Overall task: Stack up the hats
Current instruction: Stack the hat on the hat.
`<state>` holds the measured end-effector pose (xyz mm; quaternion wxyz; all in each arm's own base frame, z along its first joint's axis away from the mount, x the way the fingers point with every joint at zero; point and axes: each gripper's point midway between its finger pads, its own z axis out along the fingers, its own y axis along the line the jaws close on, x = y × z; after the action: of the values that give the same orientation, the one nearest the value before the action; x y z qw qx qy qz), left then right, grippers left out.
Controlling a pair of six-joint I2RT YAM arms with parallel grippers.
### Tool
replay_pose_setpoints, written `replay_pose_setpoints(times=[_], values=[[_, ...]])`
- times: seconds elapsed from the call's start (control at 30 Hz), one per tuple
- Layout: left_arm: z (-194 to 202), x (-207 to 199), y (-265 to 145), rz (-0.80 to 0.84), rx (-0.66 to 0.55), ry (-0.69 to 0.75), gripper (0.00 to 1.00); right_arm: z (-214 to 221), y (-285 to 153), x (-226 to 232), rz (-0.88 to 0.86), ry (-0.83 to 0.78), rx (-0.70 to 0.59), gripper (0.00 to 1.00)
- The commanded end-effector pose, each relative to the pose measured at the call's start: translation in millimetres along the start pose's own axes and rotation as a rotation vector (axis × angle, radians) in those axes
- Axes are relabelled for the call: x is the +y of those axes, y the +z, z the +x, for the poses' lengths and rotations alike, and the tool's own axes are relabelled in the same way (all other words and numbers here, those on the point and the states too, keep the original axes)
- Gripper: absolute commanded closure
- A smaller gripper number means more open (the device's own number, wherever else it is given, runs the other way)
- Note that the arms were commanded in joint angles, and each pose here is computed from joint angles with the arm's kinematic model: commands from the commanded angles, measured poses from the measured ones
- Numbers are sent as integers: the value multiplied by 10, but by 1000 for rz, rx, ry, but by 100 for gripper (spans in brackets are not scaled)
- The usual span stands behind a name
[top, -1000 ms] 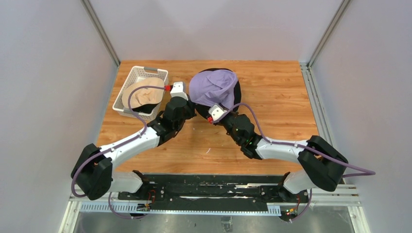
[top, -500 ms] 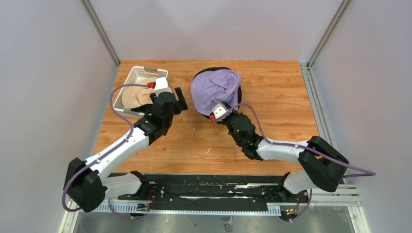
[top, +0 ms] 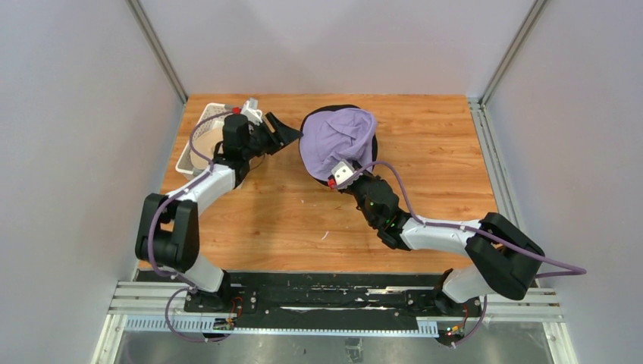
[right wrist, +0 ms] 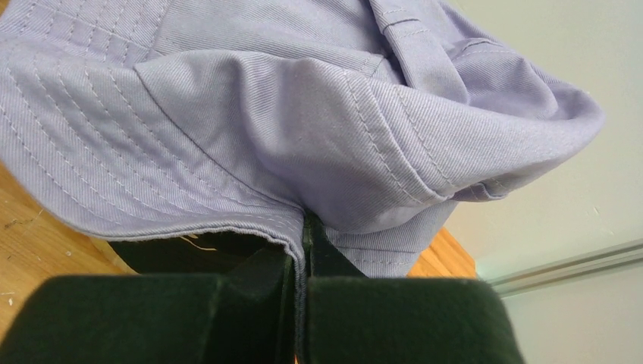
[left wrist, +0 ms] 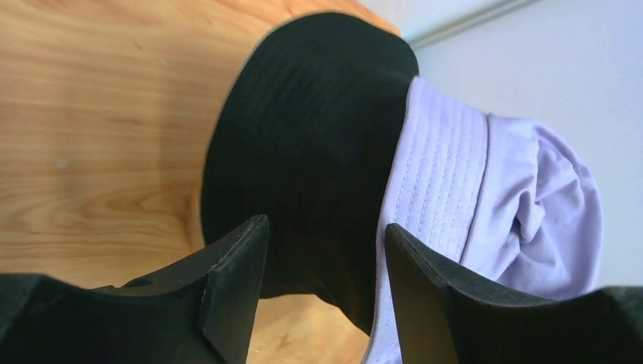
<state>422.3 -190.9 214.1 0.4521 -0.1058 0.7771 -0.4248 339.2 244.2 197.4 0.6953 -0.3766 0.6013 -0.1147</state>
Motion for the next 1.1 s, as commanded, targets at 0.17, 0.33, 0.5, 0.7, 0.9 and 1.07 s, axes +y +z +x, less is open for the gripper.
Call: replay_pose_setpoints(times=[0.17,0.33,0.5,0.7,0.9,1.07], values=[[34,-582,-145,340,99,-50,38,41,3,-198,71,29,17,99],[55,-628,-167,379,112,-56,39,46,8,-203,74,31,18,99],[99,-598,-102,401,143,-75,47,33,0,-225,80,33,15,99],[126,-551,-47,397,158,-79,47,27,-8,-224,79,37,11,99],[138,-506,17,397,163,-88,55,48,4,-204,75,37,15,99],[18,-642,30,497,113,-127,79,75,16,-188,76,29,25,99]])
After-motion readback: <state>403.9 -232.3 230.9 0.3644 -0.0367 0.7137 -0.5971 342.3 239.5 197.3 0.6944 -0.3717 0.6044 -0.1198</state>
